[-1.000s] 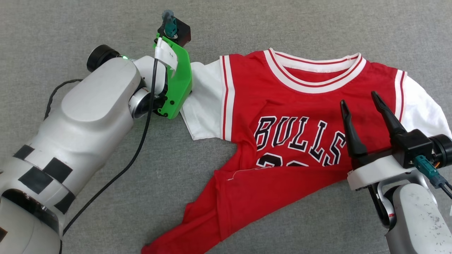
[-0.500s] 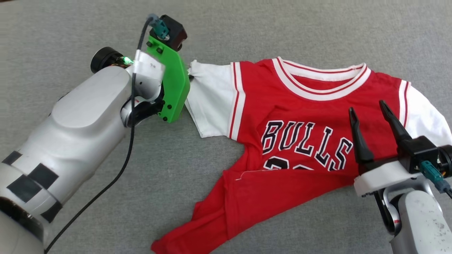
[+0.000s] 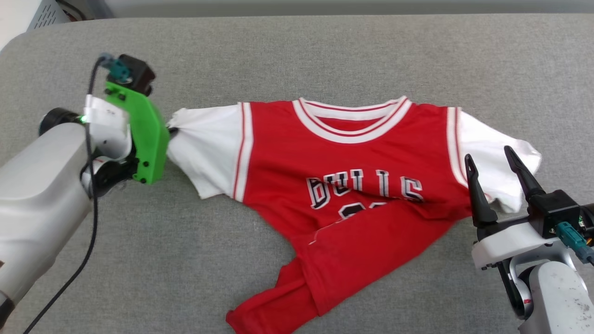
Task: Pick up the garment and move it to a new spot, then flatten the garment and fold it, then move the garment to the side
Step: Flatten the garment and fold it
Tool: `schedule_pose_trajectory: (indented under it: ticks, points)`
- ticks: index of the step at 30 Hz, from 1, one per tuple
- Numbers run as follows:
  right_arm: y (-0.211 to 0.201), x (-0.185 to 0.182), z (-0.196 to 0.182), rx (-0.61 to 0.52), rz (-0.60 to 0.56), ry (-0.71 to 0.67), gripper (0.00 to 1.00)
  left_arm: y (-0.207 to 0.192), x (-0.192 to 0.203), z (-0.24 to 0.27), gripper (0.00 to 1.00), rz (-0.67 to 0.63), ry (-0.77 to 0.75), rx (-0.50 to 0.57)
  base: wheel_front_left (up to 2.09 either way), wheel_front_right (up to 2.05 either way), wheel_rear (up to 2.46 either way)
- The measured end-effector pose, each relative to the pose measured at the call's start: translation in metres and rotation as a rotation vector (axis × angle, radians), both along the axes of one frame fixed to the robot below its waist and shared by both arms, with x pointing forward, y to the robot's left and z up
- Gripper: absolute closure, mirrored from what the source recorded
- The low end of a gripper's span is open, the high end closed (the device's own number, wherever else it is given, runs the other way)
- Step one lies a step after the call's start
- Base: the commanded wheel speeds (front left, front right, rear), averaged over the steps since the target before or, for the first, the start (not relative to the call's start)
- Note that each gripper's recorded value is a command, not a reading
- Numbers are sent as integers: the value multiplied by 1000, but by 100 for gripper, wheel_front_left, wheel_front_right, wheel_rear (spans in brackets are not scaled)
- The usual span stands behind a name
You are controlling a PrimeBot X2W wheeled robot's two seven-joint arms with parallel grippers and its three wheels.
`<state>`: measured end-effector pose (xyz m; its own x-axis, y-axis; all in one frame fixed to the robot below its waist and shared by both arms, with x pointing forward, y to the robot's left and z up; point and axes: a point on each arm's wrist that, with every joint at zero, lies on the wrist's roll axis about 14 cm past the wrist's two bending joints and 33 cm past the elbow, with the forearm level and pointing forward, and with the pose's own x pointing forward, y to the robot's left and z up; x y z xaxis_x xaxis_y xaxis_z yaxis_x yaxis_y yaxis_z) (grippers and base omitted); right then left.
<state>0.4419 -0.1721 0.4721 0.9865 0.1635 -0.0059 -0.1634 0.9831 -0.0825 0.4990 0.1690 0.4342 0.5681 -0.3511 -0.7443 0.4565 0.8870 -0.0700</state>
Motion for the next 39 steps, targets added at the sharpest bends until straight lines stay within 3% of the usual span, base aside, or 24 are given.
schedule_pose_trajectory:
  ticks: [8,17,18,19,28,32,37,39]
  points:
    - [-10,-3,-5,-11,-22,15,0,37,-7,-36,100,138,66,37,0,0,0]
    - [-23,-6,-11,-28,-51,36,0,28,2,-58,100,173,-1,4,0,0,0]
    - [-24,-6,-9,-30,-54,30,0,27,5,-55,60,174,-30,-5,0,0,0]
    - [-26,-6,-6,-33,-57,23,0,26,7,-52,1,173,-61,-8,0,0,0]
    - [-53,7,51,-102,-67,-121,0,18,29,27,0,178,-494,-120,0,0,0]
    - [-61,23,83,-152,-47,-171,0,22,21,44,0,218,-582,-136,0,0,0]
    - [-63,44,93,-149,-14,-80,0,26,16,81,0,270,-722,-151,0,0,0]
    - [-63,51,86,-163,11,17,0,30,10,95,0,295,-782,-156,0,0,0]
